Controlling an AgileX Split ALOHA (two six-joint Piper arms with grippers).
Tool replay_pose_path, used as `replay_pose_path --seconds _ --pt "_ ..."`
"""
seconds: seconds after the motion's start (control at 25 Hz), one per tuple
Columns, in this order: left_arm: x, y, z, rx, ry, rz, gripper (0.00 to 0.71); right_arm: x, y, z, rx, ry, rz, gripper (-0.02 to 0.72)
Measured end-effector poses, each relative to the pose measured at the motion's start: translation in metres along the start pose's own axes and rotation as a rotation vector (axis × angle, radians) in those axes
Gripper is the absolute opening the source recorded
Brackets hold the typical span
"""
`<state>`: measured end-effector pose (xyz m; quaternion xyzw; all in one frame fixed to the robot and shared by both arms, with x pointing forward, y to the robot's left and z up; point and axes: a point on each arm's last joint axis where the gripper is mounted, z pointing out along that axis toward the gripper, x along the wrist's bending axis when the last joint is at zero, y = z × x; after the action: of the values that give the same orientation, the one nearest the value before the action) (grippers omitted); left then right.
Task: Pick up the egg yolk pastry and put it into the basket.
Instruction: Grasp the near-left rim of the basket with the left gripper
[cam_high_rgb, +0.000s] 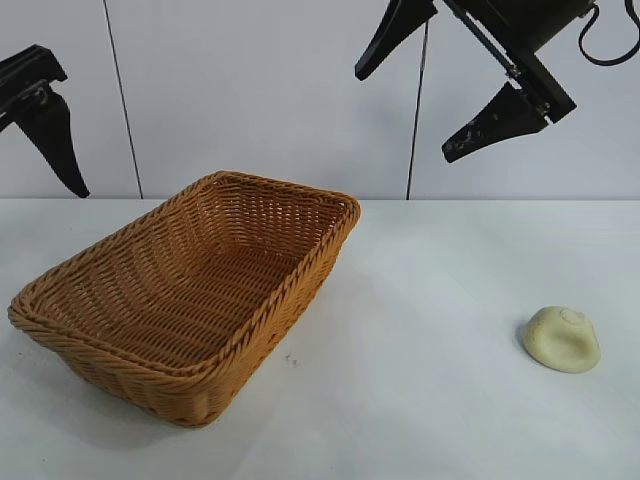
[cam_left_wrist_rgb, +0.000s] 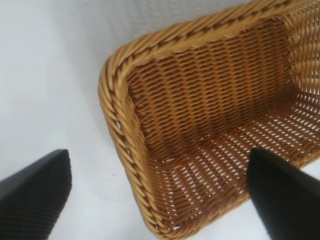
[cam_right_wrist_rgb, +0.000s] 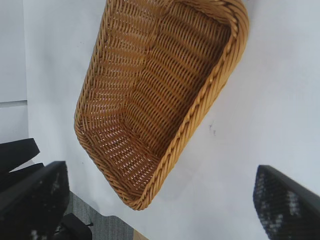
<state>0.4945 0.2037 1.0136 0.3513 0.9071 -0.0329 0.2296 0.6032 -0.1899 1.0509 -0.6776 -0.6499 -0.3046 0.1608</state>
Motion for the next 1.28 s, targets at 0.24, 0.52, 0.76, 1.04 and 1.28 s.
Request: replay_pose_path --seconds 0.24,0.52,0.76,1.04,1.28 --pt "0.004 0.001 0.025 0.03 0.074 -0.011 0.696 0.0 0.0 0.0 0.0 0.0 0.001 0.694" --pt "0.011 -0.002 0.048 0.078 0.154 -0.041 0.696 0.0 0.0 0.0 0.001 0.0 0.001 0.694" --pt "0.012 -0.007 0.069 0.108 0.162 -0.082 0.696 0.0 0.0 0.0 0.001 -0.001 0.0 0.694" --pt "0.016 -0.008 0.103 0.098 0.182 -0.107 0.696 0.0 0.0 0.0 -0.001 -0.001 0.0 0.694" --pt "0.016 -0.006 0.113 0.083 0.17 -0.112 0.689 0.0 0.0 0.0 -0.001 -0.001 0.0 0.694"
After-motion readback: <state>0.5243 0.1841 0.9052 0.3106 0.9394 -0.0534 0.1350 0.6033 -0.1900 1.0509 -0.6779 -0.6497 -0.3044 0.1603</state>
